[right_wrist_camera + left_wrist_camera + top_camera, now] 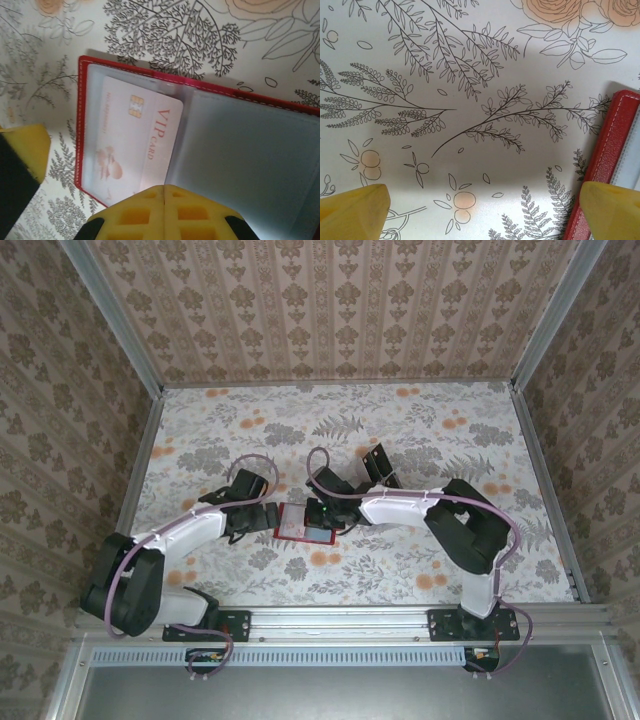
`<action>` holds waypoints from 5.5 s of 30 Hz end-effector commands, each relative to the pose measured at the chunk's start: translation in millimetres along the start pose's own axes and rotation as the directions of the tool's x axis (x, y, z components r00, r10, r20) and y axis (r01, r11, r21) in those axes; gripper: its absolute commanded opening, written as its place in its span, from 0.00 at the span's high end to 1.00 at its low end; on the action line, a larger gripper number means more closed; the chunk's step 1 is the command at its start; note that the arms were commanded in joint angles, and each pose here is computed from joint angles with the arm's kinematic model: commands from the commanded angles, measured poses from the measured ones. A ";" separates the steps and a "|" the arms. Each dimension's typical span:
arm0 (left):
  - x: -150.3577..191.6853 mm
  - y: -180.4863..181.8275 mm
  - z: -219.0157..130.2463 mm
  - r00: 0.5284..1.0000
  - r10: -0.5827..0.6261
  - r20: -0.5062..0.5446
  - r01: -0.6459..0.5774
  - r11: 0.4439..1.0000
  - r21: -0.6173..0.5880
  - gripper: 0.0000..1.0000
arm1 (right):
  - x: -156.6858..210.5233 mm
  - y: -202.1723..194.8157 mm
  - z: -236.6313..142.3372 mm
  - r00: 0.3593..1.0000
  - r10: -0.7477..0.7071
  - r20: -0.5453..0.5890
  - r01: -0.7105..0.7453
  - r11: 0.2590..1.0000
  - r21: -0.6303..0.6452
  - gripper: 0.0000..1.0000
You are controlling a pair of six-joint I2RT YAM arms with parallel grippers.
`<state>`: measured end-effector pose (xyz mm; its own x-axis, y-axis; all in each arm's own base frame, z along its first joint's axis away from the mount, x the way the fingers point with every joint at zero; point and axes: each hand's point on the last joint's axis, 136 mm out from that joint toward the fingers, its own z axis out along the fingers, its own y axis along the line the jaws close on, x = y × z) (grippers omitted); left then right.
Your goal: Put the credit cards into the card holder
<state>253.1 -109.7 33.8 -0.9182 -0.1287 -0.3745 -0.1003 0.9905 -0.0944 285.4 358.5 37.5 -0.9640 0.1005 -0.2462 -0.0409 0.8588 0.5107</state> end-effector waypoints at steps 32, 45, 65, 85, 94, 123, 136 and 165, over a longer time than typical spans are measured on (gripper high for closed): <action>33.2 3.3 18.9 0.997 -0.017 -0.081 0.017 1.000 -0.001 0.00 | -5.1 33.5 34.1 0.998 0.000 -0.063 -0.004 0.997 -0.072 1.00; 0.6 13.2 -18.3 0.995 -0.088 0.047 0.088 0.996 0.001 0.00 | -15.3 41.7 13.4 1.000 0.004 -0.016 -0.006 0.989 -0.147 1.00; -10.2 14.5 -29.7 0.990 -0.120 0.078 0.113 0.990 0.079 0.00 | -29.6 1.7 -19.8 0.974 -0.223 -0.027 0.225 0.968 0.112 0.67; -4.0 -8.6 -14.6 0.996 -0.077 0.048 0.074 0.995 0.071 0.00 | 7.4 -17.9 -21.4 0.997 -0.053 -0.056 0.057 0.996 0.075 0.66; -3.8 -14.5 -8.8 0.998 -0.043 0.035 0.041 0.997 0.062 0.00 | 13.6 -15.7 -13.6 0.998 -0.032 -0.054 0.035 0.998 0.061 0.68; 3.8 -17.3 -0.2 0.999 -0.031 0.017 0.030 0.998 0.062 0.00 | 23.6 -11.4 -27.9 1.000 0.003 -0.030 -0.002 0.999 0.037 0.71; 4.6 -17.5 0.1 0.999 -0.029 0.017 0.028 0.998 0.061 0.00 | 28.5 -21.4 -13.6 0.998 0.015 -0.053 -0.011 0.998 0.068 0.71; 6.5 -17.4 0.9 1.000 -0.023 0.013 0.022 0.998 0.059 0.00 | 17.3 -12.4 -4.1 0.998 0.003 -0.058 0.001 0.998 0.067 0.84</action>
<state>249.9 -127.5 34.0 -0.9094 -0.1538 -0.3864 -0.0949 0.9813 -0.1673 264.0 346.8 29.0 -0.9785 0.0678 -0.1950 -0.0305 0.8867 0.4614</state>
